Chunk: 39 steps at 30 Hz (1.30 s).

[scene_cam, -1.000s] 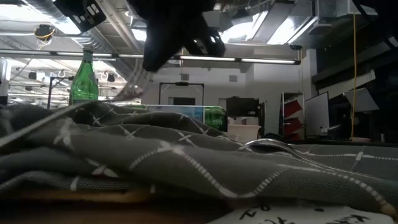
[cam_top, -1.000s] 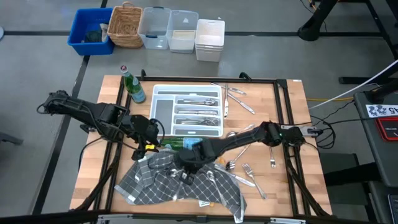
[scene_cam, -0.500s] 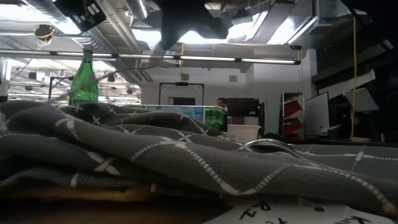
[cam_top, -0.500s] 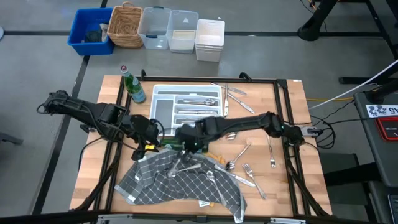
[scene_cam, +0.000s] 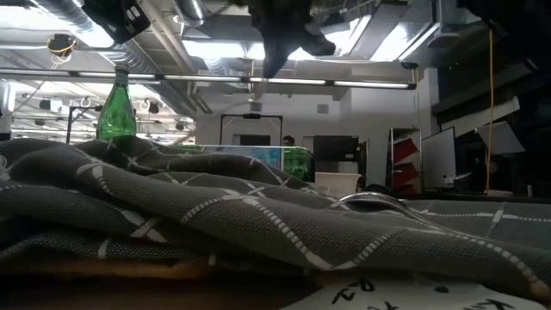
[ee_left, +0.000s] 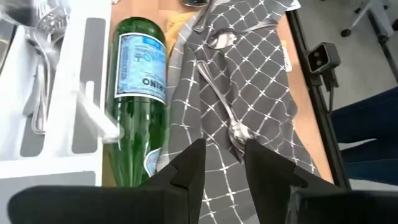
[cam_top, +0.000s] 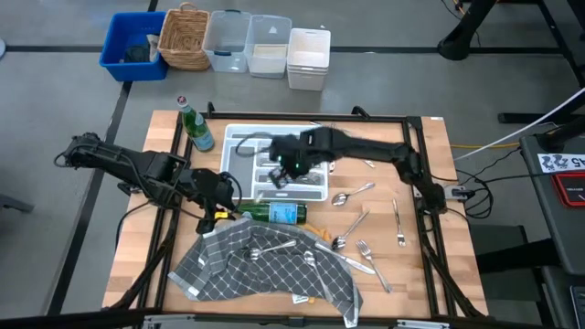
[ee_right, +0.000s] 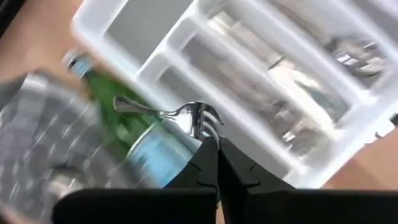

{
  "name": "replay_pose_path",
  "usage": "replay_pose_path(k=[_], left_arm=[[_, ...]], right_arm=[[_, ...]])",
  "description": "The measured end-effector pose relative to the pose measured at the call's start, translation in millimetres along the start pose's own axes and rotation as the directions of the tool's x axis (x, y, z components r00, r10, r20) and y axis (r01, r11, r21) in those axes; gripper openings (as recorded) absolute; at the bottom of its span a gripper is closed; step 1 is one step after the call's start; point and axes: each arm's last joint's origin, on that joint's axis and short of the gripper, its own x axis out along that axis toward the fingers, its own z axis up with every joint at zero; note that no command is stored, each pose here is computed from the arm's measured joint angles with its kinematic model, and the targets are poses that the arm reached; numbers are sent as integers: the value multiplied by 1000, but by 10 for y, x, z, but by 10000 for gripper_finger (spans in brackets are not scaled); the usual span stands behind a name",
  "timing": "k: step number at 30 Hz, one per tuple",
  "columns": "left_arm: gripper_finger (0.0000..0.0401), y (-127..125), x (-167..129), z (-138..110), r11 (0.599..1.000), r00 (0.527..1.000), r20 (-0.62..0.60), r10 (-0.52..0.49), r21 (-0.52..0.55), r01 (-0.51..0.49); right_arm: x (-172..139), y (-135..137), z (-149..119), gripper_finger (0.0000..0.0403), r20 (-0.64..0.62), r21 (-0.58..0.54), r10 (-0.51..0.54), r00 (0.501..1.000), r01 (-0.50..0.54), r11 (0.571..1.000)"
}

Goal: Sort silverware
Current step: Put the silver fork into the silverware tray

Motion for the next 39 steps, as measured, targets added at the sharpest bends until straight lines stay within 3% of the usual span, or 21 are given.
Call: replay_pose_path(k=[10, 29, 39], left_arm=[[100, 9, 0, 3, 999, 1000, 8, 31, 18, -31], [100, 9, 2, 5, 999, 999, 9, 32, 15, -32], [100, 9, 2, 5, 999, 999, 10, 32, -12, -31]], right_arm=[[216, -363, 282, 0, 32, 103, -122, 992, 118, 988], [809, -354, -185, 10, -59, 107, -308, 950, 312, 944], [950, -385, -273, 66, -188, 105, -250, 950, 272, 956]])
